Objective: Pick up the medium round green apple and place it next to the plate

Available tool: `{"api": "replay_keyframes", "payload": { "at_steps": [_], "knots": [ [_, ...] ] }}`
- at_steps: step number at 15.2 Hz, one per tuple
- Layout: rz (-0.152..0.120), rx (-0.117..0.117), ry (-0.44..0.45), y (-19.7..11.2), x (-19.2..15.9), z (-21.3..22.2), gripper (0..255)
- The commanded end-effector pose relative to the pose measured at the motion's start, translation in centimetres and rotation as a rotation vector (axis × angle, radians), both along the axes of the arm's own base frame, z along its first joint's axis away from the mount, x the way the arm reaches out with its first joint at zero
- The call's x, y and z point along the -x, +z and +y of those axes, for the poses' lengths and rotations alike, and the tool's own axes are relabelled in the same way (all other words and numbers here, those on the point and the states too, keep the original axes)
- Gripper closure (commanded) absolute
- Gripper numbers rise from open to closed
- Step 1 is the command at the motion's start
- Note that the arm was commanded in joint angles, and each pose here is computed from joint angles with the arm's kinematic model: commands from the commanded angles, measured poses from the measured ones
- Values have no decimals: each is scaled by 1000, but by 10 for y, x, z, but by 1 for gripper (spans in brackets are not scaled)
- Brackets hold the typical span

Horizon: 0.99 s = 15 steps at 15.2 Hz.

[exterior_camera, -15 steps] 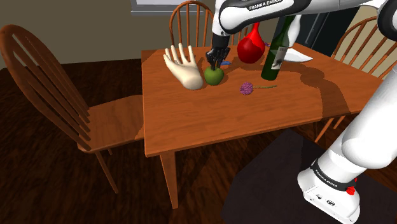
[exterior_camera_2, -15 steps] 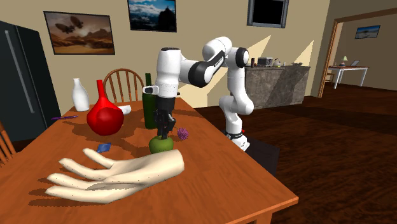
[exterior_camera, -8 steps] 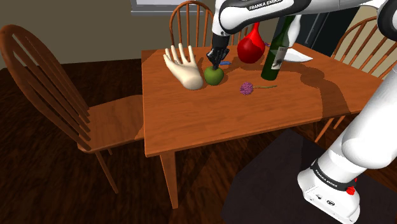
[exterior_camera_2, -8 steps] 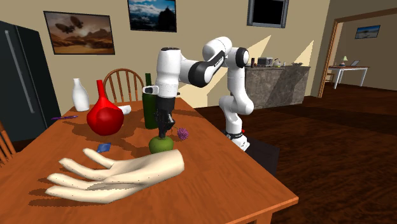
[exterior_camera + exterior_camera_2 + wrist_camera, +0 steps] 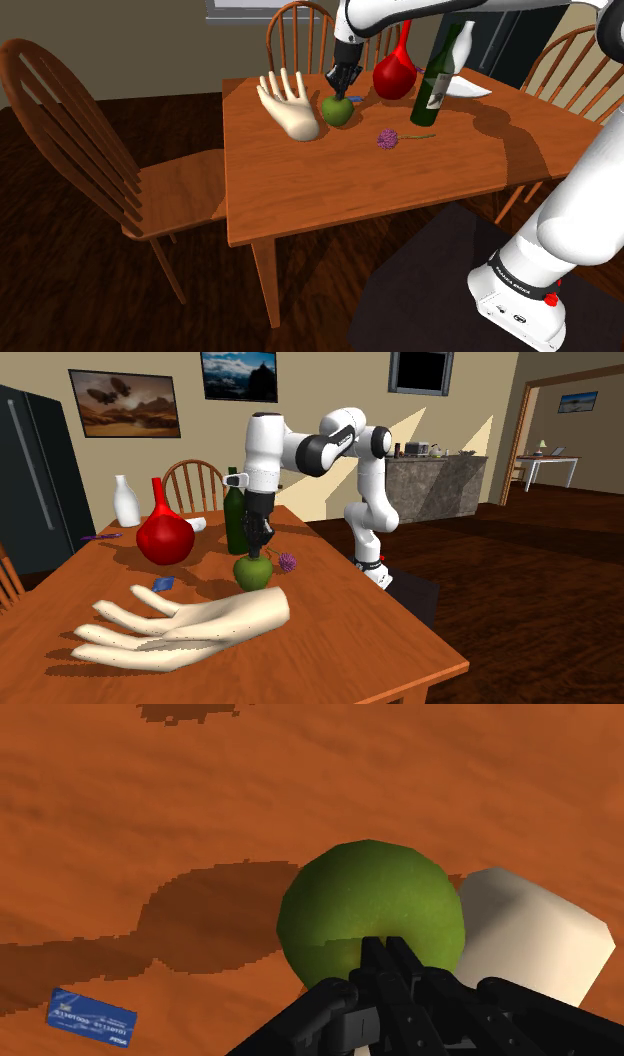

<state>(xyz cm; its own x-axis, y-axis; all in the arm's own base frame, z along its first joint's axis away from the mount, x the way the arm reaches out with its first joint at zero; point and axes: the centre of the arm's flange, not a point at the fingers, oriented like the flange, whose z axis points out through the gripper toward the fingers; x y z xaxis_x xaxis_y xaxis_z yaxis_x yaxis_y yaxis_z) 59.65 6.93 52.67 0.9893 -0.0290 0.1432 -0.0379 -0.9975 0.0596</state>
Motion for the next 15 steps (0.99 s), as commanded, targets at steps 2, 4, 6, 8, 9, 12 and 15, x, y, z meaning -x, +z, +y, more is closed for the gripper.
{"api": "replay_keyframes", "payload": {
  "at_steps": [2, 4, 6, 8, 9, 12, 15],
  "knots": [
    [0, 0, 0, 16, 0, 0, 255],
    [0, 0, 0, 27, 0, 0, 255],
    [0, 0, 0, 37, 0, 0, 255],
    [0, 0, 0, 48, 0, 0, 255],
    [0, 0, 0, 53, 0, 0, 255],
    [0, 0, 0, 69, 0, 0, 255],
    [0, 0, 0, 85, 0, 0, 255]
  ]
}}
